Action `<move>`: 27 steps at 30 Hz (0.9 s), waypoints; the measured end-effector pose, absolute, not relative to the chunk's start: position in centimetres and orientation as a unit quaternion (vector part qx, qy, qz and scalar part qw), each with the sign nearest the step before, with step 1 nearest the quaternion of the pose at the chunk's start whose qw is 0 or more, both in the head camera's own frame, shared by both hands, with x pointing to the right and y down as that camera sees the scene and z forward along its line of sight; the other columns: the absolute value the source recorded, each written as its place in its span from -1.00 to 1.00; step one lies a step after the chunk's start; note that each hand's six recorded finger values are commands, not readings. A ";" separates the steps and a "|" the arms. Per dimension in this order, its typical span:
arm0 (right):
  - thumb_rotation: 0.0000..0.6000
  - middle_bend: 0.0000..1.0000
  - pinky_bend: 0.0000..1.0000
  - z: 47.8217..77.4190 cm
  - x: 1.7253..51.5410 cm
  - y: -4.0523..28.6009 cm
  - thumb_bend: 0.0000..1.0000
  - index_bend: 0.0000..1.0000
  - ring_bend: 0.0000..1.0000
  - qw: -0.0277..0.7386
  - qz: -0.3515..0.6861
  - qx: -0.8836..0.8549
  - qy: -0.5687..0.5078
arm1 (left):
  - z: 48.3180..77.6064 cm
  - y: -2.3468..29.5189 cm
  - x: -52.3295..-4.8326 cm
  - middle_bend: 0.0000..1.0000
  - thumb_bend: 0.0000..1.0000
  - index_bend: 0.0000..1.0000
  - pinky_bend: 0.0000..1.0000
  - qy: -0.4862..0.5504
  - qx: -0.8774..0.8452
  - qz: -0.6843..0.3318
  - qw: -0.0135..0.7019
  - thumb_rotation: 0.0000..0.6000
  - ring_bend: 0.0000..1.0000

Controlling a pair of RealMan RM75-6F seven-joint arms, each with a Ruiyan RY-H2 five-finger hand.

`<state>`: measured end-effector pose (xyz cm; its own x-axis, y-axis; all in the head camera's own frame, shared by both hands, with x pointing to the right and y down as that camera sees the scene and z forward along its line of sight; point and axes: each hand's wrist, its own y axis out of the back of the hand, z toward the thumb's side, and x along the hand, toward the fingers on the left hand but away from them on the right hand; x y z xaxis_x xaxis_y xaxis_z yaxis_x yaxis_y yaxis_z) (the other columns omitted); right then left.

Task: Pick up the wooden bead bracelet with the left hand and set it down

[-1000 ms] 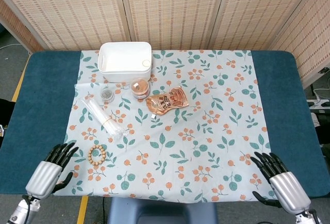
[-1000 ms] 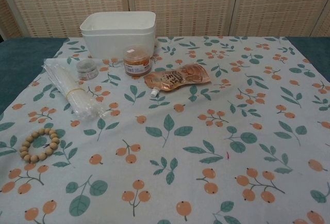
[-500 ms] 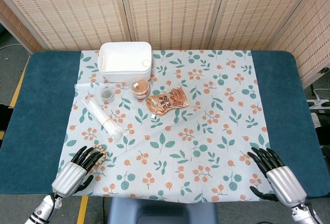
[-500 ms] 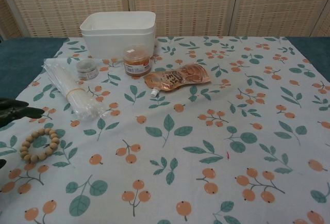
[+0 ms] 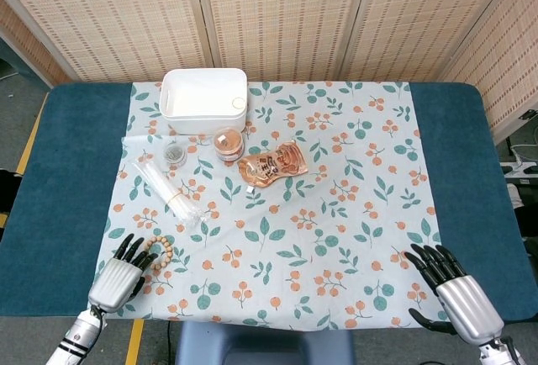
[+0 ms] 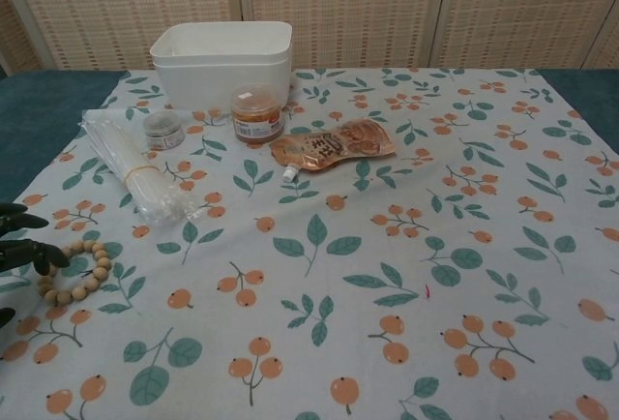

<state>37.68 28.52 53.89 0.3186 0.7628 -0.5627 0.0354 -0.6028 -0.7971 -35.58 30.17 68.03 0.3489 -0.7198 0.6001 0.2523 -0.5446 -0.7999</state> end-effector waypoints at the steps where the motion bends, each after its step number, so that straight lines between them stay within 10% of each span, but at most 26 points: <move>1: 0.54 -1.00 -1.00 53.9 37.7 28.6 -0.59 -1.00 -1.00 0.352 0.517 -0.732 -0.272 | 68.2 30.2 -35.6 -0.36 -0.04 -0.52 -0.93 0.167 -0.688 -0.547 0.447 1.00 -0.81; 27: 0.55 -1.00 -1.00 54.1 37.9 28.7 -0.59 -1.00 -1.00 0.338 0.527 -0.733 -0.264 | 69.0 30.5 -34.4 -0.27 -0.04 -0.41 -0.93 0.135 -0.676 -0.524 0.500 1.00 -0.73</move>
